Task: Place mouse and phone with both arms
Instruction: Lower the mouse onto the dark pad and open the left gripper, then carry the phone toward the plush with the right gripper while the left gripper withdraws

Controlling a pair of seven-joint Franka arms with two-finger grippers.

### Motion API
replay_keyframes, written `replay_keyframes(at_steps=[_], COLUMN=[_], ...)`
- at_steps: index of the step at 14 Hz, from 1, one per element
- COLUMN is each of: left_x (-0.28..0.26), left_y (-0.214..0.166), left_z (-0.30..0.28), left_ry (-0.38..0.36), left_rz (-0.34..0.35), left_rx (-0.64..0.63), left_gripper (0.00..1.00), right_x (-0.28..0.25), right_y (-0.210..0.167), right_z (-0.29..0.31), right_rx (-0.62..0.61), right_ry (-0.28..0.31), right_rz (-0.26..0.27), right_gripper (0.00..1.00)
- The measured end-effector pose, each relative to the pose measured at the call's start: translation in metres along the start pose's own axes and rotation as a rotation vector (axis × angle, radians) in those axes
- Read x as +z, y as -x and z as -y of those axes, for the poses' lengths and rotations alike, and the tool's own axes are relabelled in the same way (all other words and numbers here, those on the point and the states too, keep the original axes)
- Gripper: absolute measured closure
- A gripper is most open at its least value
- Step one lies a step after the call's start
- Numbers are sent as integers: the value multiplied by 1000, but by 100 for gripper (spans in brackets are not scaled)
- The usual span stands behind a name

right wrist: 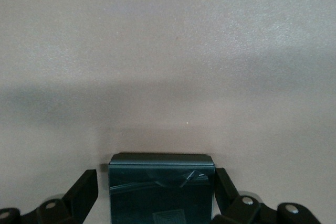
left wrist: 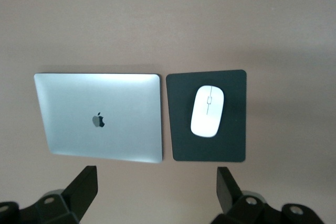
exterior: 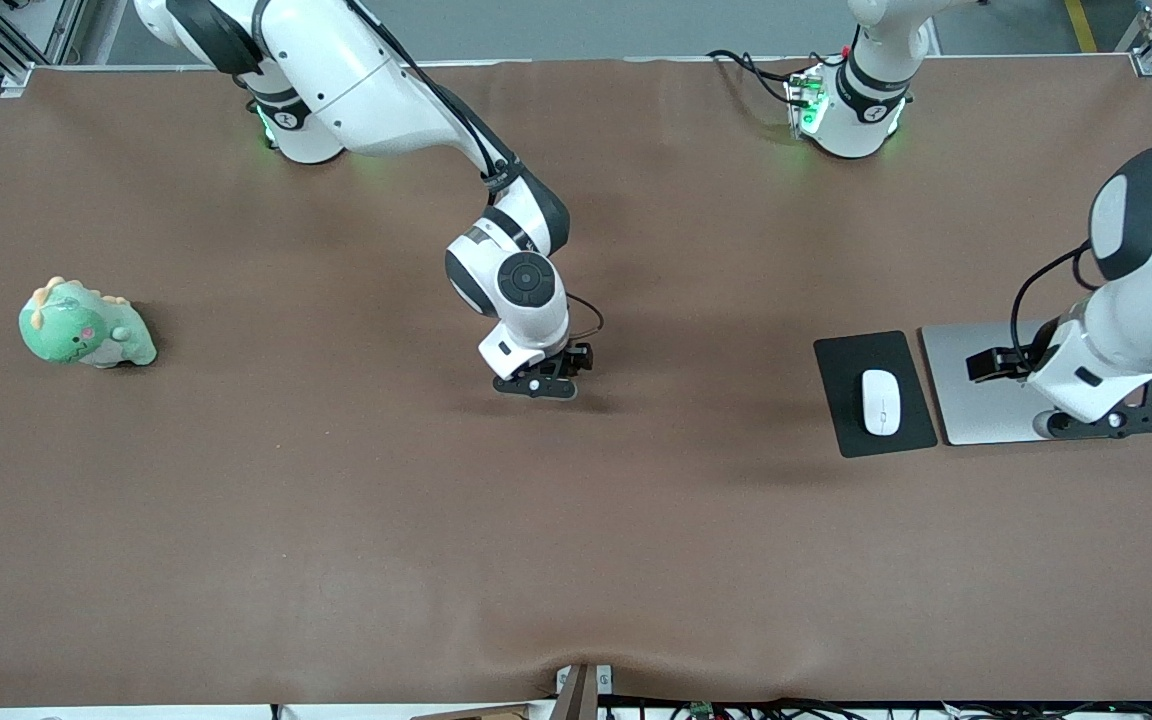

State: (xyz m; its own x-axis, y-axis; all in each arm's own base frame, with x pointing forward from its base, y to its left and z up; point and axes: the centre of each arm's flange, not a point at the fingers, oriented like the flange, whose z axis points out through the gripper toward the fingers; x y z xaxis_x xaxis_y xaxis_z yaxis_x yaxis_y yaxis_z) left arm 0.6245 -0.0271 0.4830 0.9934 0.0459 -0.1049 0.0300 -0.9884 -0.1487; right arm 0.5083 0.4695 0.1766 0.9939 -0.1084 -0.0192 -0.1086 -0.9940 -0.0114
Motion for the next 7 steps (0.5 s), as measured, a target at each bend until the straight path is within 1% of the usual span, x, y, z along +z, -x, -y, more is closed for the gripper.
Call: replay_keyframes(at_steps=[1, 2, 5, 7], left_x=[-15, -30, -72, -92], left_y=[6, 14, 38, 51], left_z=[0, 0, 0, -2], left_ry=[2, -1, 4, 10], left_rz=[-7, -14, -56, -78], left_rx=[-4, -10, -26, -32], left_gripper=[0, 0, 0, 0], right_x=[0, 0, -2, -16], right_y=[-1, -2, -8, -23], right_z=[-1, -1, -5, -13], right_rx=[3, 8, 24, 48], right_ry=[1, 0, 0, -4], right_rz=[-1, -2, -7, -18], right_gripper=[15, 20, 20, 20])
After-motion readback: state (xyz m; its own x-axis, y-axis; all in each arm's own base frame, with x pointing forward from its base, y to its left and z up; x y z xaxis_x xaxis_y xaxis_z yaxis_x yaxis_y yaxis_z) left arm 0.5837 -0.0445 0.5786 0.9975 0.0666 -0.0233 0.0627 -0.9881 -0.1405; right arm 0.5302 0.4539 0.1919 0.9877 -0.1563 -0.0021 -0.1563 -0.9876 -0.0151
